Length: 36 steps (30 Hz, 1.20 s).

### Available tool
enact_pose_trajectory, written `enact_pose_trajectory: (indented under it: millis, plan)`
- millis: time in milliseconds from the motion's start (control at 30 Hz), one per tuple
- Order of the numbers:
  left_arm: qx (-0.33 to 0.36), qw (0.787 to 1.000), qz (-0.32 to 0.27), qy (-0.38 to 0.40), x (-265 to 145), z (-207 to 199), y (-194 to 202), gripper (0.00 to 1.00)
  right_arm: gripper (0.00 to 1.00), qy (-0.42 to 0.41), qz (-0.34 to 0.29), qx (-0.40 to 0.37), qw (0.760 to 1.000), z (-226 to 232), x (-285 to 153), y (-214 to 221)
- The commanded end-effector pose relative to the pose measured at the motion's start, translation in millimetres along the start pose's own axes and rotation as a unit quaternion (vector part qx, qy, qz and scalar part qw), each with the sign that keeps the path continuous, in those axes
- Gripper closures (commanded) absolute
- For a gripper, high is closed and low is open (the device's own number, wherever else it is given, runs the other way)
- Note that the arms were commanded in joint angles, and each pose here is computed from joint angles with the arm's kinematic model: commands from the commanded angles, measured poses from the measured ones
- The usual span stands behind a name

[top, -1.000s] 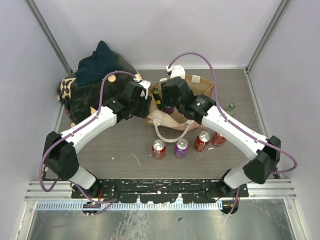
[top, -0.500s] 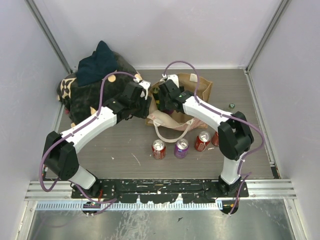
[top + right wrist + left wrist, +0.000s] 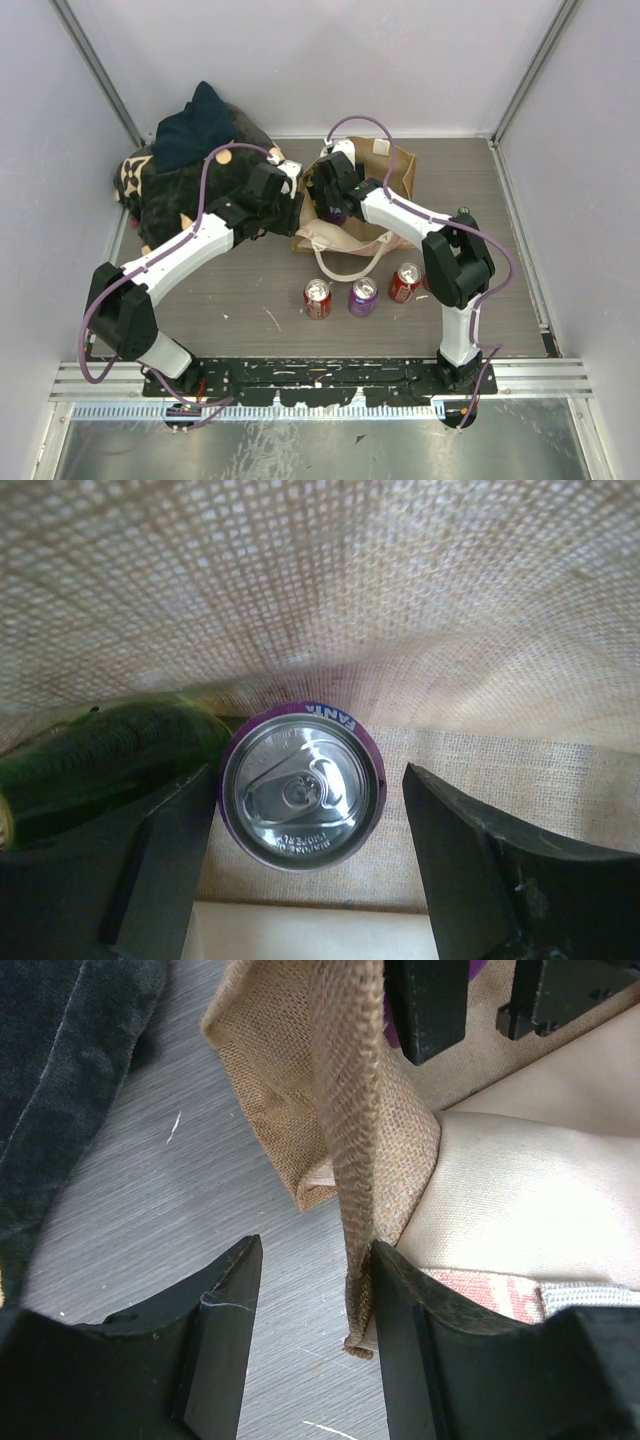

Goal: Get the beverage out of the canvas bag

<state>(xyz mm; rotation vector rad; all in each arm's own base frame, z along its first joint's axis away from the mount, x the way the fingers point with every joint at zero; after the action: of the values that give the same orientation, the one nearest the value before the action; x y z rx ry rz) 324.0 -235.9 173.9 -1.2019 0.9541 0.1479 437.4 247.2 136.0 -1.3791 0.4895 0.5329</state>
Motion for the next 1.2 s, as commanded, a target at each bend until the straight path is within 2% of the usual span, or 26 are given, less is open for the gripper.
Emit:
enact_pose_trajectory:
  millis: [0,267,400,467,500,533,567,667,767,967,1167]
  plan:
    - [0.001,1.0,0.014,0.007,-4,-2,9,0.45,0.2,-0.019,0.007,-0.008,1.0,6,15,7]
    - [0.003,1.0,0.019,0.005,1,-1,9,0.45,0.24,0.001,0.041,-0.005,0.999,-2,33,40]
    - [0.003,1.0,0.019,0.007,3,-2,8,0.45,0.35,0.014,0.063,-0.005,0.998,-9,35,58]
    - [0.003,1.0,0.017,0.007,4,-2,7,0.45,0.53,0.018,0.067,-0.003,0.998,-13,33,62]
    - [0.003,1.0,0.018,0.007,5,-2,8,0.45,0.69,0.022,0.066,-0.003,0.998,-15,31,62]
    - [0.003,1.0,0.017,0.008,6,-3,7,0.45,0.91,0.024,0.065,-0.003,0.998,-17,29,61]
    - [0.003,1.0,0.017,0.009,7,-3,7,0.45,0.99,0.025,0.063,-0.007,0.998,-18,27,60]
    - [0.003,1.0,0.019,0.011,11,-4,7,0.45,1.0,0.015,0.043,-0.023,0.999,-13,17,38]
    - [0.004,1.0,0.015,0.013,12,-4,4,0.45,1.0,-0.007,-0.011,-0.024,1.0,-2,-7,-14]
    - [0.006,1.0,-0.001,0.011,9,-3,-5,0.45,1.0,-0.05,-0.121,-0.007,0.991,12,-85,-118]
    - [0.01,1.0,-0.005,0.007,11,-2,-9,0.44,1.0,-0.048,-0.206,0.02,0.977,-17,-171,-167]
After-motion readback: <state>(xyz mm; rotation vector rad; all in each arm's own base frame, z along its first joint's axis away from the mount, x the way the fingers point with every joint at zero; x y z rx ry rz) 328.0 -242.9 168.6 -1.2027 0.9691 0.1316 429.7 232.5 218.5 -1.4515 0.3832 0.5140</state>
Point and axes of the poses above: each gripper's point midway between its finger pads, its own x axis out along the fingers, its own z axis along the line the jaws close on, y = z × x, the point moved 2 cm from there along -x, back along the fingers, and after that the axes turned 10 degrees about x, right-handed, at the moved point
